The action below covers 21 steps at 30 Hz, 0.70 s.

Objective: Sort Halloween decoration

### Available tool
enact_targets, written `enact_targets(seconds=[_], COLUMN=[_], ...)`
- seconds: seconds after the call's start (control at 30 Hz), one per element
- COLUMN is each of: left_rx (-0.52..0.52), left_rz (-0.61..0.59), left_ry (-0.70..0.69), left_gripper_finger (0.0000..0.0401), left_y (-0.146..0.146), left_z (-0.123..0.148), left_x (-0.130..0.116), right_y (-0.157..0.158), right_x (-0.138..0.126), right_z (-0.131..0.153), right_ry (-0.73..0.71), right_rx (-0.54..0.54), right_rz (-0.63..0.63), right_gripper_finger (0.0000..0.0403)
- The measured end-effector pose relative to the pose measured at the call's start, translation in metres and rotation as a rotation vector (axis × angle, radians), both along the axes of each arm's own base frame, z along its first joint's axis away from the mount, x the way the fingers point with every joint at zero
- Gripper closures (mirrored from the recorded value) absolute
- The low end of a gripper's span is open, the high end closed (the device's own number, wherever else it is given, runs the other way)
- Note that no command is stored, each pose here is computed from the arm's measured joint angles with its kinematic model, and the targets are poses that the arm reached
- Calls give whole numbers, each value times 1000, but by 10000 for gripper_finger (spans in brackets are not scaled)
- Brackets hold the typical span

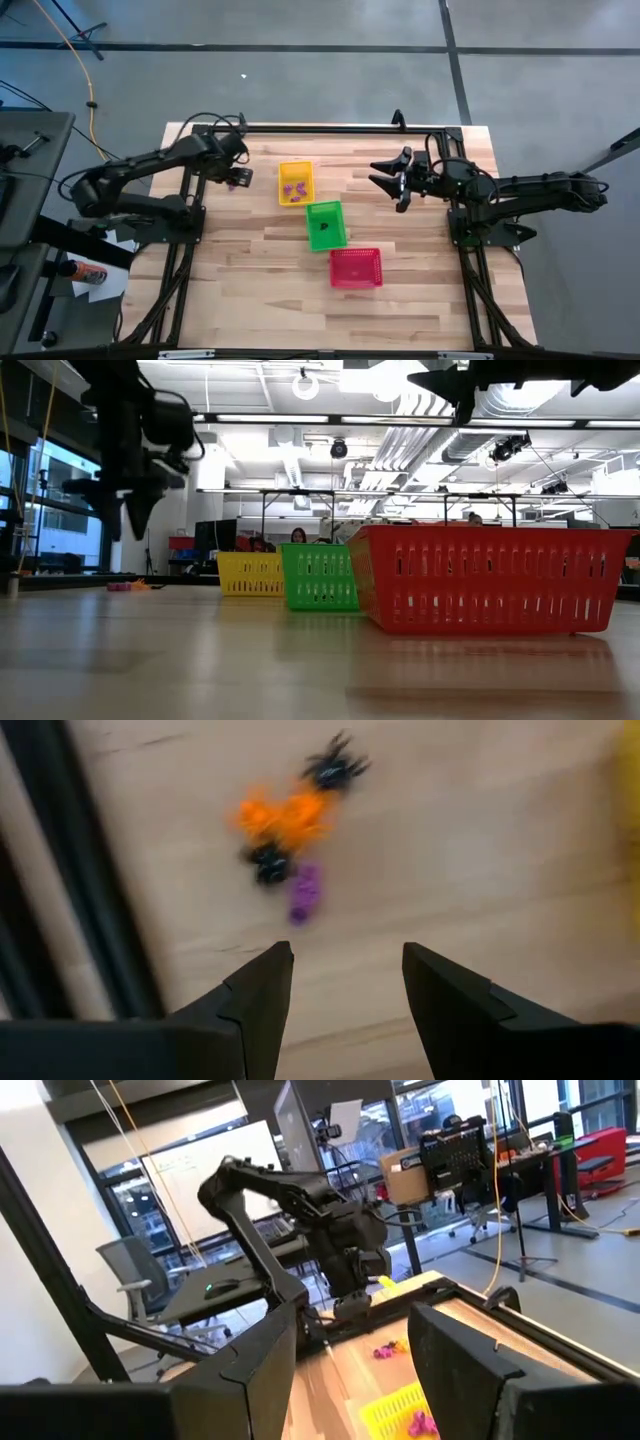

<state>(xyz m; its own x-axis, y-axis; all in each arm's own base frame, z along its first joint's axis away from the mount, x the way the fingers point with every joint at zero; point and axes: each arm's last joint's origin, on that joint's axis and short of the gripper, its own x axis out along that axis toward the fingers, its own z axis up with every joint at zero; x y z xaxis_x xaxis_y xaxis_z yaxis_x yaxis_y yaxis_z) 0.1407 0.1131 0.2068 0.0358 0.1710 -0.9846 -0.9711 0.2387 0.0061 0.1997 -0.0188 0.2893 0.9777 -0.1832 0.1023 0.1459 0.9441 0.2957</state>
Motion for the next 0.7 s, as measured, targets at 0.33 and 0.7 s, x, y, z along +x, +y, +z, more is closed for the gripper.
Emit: enact_targets(seconds=[0.33, 0.7], left_rx=[-46, -120], left_rz=[-29, -62], left_ry=[159, 184], left_gripper_finger=[220, 220], left_y=[18, 28], left_z=[-33, -59], left_x=[13, 23], right_y=[0, 0], right_x=[0, 0], right_z=[-3, -6], right_ry=[26, 67], right_rx=[2, 5], right_rz=[0, 0], right_gripper_finger=[215, 215])
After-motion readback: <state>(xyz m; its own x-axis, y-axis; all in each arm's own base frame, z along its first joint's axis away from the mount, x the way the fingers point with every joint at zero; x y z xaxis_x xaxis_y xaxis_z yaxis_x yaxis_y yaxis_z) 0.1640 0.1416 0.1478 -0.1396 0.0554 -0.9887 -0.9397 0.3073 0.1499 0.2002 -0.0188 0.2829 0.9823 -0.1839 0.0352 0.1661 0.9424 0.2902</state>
